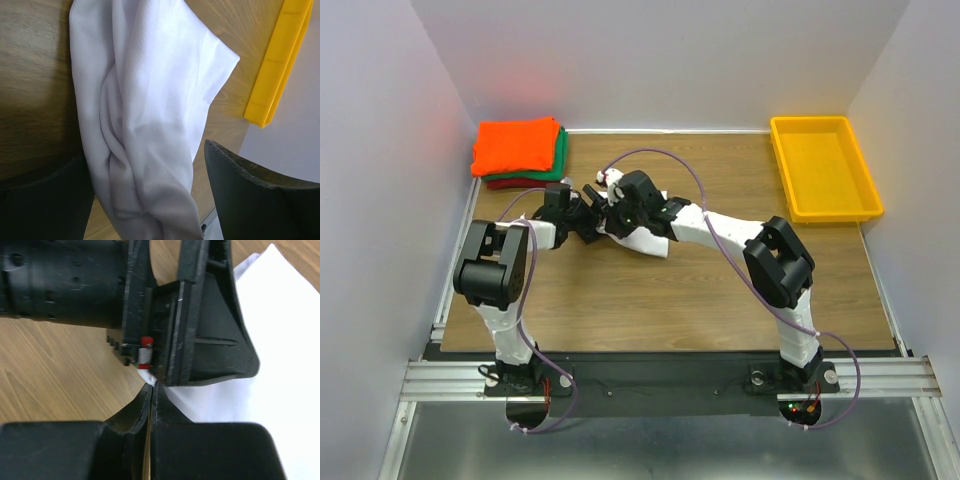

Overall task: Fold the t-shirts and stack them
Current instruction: Neatly place the folded tshirt to the corner

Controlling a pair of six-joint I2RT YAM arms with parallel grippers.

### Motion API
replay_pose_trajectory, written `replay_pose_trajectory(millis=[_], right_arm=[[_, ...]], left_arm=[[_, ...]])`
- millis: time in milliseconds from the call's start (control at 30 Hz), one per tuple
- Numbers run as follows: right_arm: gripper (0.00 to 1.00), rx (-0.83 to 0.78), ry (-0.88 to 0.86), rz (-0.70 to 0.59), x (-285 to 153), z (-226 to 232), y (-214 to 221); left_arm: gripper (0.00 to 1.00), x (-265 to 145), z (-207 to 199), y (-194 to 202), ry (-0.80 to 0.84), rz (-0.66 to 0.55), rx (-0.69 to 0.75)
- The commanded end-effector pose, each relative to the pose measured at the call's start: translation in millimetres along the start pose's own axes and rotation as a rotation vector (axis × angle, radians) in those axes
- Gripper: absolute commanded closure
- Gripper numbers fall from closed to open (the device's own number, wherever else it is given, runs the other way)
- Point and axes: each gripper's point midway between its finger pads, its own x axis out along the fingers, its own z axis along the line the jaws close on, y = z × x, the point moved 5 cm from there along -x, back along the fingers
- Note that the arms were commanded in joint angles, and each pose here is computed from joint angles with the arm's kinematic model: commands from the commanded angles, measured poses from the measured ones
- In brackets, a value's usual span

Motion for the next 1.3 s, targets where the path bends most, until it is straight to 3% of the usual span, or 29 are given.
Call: replay_pose_trajectory(millis=[0,200,400,433,500,533,567,600,633,667,733,767,800,1067,1267], right_arm=[[0.99,0.0,-0.056,-0.125,-16,14,-42],[0.99,0.008,-0.061,-0.121,-17,15,-40],[0.99,0.015,-0.064,-0.119,-16,16,-40],[1.0,0.014,-0.06,-0.115,-15,15,-38],[0.98,0.008,-0.046,-0.119,-16,12,-39],[0.78,0.003,-0.025,-0.125,-19,10,-40],[0.78,-0.001,-0.021,-0.118,-19,8,-37],[0.63,-0.006,-0.002,-0.13,-25,5,-40],[0.57,0.0,0.017,-0.122,-29,-5,-36],[0.42,0.012,0.032,-0.123,-34,-12,-36],[0.31,0.03,0.051,-0.137,-49,-24,-40],[0.13,0.05,0.074,-0.118,-54,-39,-31],[0.03,0.05,0.083,-0.135,-65,-44,-35],[0.0,0.07,0.205,-0.094,-111,-92,-6],[0.0,0.074,0.245,-0.061,-123,-104,15]], left_arm=[[0.13,11,-4,-11,-0.021,-0.041,0.007],[0.21,26,-6,-20,-0.032,-0.067,0.038],[0.42,34,-12,-26,-0.038,-0.109,0.09],[0.66,34,-14,-28,-0.041,-0.125,0.108],[0.89,36,-23,-30,-0.056,-0.13,0.192],[1.0,38,-25,-31,-0.081,-0.138,0.242],[1.0,38,-28,-37,-0.106,-0.147,0.278],[1.0,38,-40,-44,-0.12,-0.155,0.319],[1.0,36,-41,-53,-0.154,-0.188,0.392],[1.0,35,-45,-59,-0.168,-0.201,0.423],[1.0,31,-57,-74,-0.194,-0.235,0.488],[1.0,29,-57,-80,-0.22,-0.252,0.552],[1.0,27,-66,-88,-0.228,-0.275,0.581],[1.0,20,-102,-156,-0.394,-0.385,0.877],[1.0,2,-140,-212,-0.381,-0.423,1.07]])
